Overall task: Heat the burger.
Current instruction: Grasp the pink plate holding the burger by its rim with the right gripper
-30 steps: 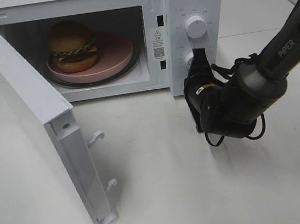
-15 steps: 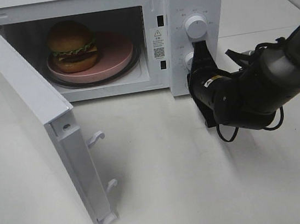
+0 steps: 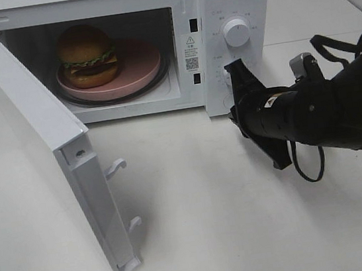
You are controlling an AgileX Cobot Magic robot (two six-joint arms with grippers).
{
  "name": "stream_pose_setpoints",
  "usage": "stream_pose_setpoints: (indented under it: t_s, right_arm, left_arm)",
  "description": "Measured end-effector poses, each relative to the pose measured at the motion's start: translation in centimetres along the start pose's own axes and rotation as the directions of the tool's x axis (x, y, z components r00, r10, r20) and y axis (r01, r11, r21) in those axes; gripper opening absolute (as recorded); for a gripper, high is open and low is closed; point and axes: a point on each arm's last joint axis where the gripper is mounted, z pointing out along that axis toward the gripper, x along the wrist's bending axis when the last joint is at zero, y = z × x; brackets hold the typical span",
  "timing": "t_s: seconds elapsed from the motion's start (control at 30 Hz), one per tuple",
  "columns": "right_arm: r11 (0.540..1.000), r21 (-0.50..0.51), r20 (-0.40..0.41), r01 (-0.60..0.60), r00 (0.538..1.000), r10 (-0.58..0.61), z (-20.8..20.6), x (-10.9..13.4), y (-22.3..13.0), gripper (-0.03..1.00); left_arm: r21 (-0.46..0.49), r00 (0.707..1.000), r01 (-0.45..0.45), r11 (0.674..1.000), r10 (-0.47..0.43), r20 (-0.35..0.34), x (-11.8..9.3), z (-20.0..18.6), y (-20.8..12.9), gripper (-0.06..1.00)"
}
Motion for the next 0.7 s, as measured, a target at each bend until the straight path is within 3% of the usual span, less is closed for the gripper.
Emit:
stream_pose_setpoints:
  t_s: [0.1, 0.2, 0.27, 0.33, 0.37, 0.47, 0.53, 0.57, 0.6, 0.63, 0.67, 0.7]
  right_arm:
    - [0.993, 0.063, 0.041, 0.102, 0.994, -0.105, -1.4, -0.2, -0.1, 0.05]
    - [0.989, 0.078, 0.045, 0.129, 0.99, -0.133, -1.7, -0.2, -0.2, 0.05]
    - [0.947, 0.16, 0.062, 0.277, 0.955, -0.29, -2.9, 0.0, -0.4, 0.06]
    - [0.93, 0.185, 0.062, 0.318, 0.941, -0.334, -3.2, 0.1, -0.5, 0.06]
    - [0.887, 0.233, 0.052, 0.398, 0.906, -0.42, -3.9, 0.3, -0.7, 0.07]
    - [0.867, 0.252, 0.045, 0.43, 0.89, -0.455, -4.2, 0.4, -0.7, 0.07]
    - [0.748, 0.338, -0.001, 0.571, 0.795, -0.607, -5.5, 0.5, -1.0, 0.08]
    - [0.748, 0.338, -0.001, 0.571, 0.795, -0.607, -5.5, 0.5, -1.0, 0.08]
    - [0.689, 0.375, -0.025, 0.621, 0.749, -0.662, -6.1, 0.6, -1.1, 0.09]
    - [0.689, 0.375, -0.025, 0.621, 0.749, -0.662, -6.1, 0.6, -1.1, 0.09]
    - [0.66, 0.397, -0.034, 0.638, 0.729, -0.684, -6.4, 0.6, -1.2, 0.09]
    - [0.588, 0.44, -0.058, 0.678, 0.675, -0.735, -6.9, 0.8, -1.3, 0.09]
  left_arm:
    - [0.0, 1.0, 0.0, 1.0, 0.0, 0.0, 0.0, 0.0, 0.0, 0.99]
    - [0.0, 1.0, 0.0, 1.0, 0.0, 0.0, 0.0, 0.0, 0.0, 0.99]
    - [0.0, 1.0, 0.0, 1.0, 0.0, 0.0, 0.0, 0.0, 0.0, 0.99]
    - [0.0, 1.0, 0.0, 1.0, 0.0, 0.0, 0.0, 0.0, 0.0, 0.99]
    - [0.0, 1.0, 0.0, 1.0, 0.0, 0.0, 0.0, 0.0, 0.0, 0.99]
    - [0.0, 1.0, 0.0, 1.0, 0.0, 0.0, 0.0, 0.0, 0.0, 0.99]
    - [0.0, 1.0, 0.0, 1.0, 0.0, 0.0, 0.0, 0.0, 0.0, 0.99]
    - [0.0, 1.0, 0.0, 1.0, 0.0, 0.0, 0.0, 0.0, 0.0, 0.99]
    - [0.0, 1.0, 0.0, 1.0, 0.0, 0.0, 0.0, 0.0, 0.0, 0.99]
    - [0.0, 1.0, 0.0, 1.0, 0.0, 0.0, 0.0, 0.0, 0.0, 0.99]
    - [0.0, 1.0, 0.0, 1.0, 0.0, 0.0, 0.0, 0.0, 0.0, 0.99]
    - [0.0, 1.0, 0.0, 1.0, 0.0, 0.0, 0.0, 0.0, 0.0, 0.99]
